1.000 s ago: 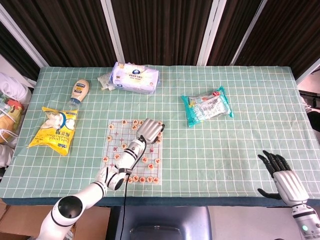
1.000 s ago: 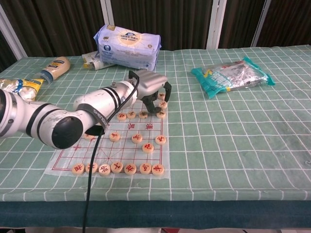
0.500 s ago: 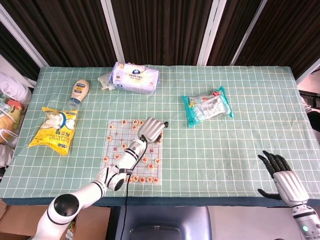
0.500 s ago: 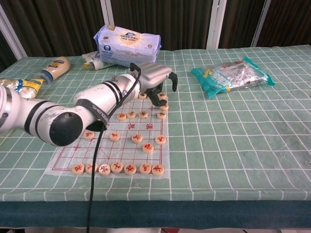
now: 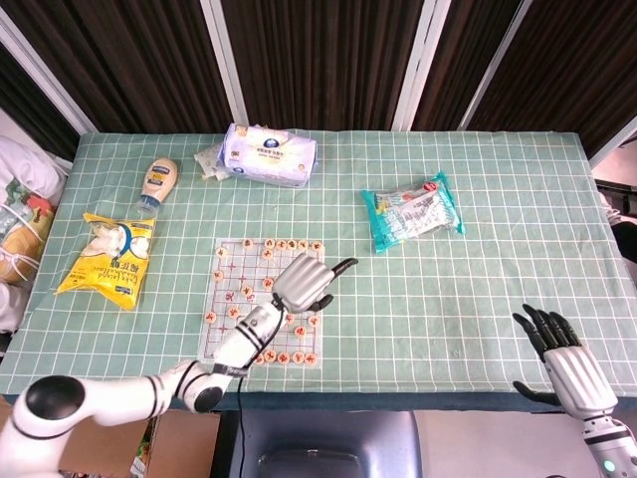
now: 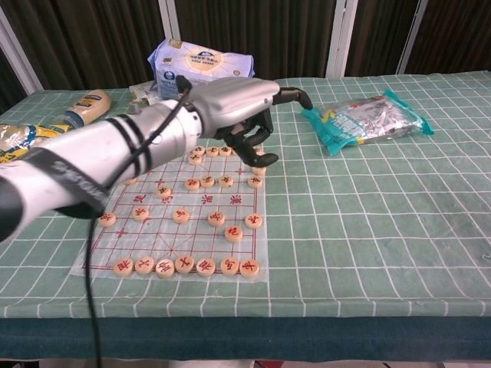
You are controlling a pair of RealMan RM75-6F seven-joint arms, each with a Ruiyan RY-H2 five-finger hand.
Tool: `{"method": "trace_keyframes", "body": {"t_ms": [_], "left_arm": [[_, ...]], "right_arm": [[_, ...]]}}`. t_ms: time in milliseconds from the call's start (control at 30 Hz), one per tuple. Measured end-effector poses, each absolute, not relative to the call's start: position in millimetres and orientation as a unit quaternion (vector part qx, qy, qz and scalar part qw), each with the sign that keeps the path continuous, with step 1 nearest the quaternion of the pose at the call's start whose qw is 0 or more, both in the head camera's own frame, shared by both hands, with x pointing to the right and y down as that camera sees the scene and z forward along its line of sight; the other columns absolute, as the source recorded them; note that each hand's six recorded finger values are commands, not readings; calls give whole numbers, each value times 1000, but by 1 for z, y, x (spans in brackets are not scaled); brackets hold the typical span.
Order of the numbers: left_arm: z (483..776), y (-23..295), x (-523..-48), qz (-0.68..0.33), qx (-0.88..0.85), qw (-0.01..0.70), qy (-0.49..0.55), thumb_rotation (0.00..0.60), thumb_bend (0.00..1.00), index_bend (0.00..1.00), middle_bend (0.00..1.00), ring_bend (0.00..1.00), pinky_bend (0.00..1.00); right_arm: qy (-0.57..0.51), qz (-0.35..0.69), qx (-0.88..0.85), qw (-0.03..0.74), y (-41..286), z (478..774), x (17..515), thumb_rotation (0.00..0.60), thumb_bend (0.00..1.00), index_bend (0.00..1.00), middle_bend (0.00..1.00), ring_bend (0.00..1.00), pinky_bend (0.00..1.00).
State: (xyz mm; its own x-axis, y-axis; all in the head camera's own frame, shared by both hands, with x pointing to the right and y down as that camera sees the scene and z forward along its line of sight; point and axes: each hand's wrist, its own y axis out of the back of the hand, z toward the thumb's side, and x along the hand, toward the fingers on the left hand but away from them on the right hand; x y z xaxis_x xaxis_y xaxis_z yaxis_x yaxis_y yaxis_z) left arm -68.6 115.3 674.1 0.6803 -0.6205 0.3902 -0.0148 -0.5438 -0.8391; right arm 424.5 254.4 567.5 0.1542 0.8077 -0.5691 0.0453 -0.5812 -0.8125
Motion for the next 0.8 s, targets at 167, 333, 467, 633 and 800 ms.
{"method": "trace_keyframes", "body": {"t_ms": [167,333,467,633,800], "left_arm": [[617,148,-153,-373,-786,444,213,600,338,1,191,173,403],[564,178,-262,-438,-735,435,279,600,351,0,76,44,232],[556,200,-322,-488,-698,420,313,600,380,0,64,38,221],[537,244,-424,-550,-623,401,385,600,381,0,50,36,216],[528,263,-448,-547,-622,399,394,600,380,0,49,37,211]], "right_arm": [[-304,576,-680,337,260,565,419,600,294,0,0,0,0],[-297,574,-677,352,265,563,411,600,294,0,0,0,0],[-300,578,-668,360,266,563,410,600,294,0,0,0,0],[-314,583,-658,358,264,561,413,600,293,0,0,0,0],[-312,586,-655,361,265,561,414,600,292,0,0,0,0]]}}
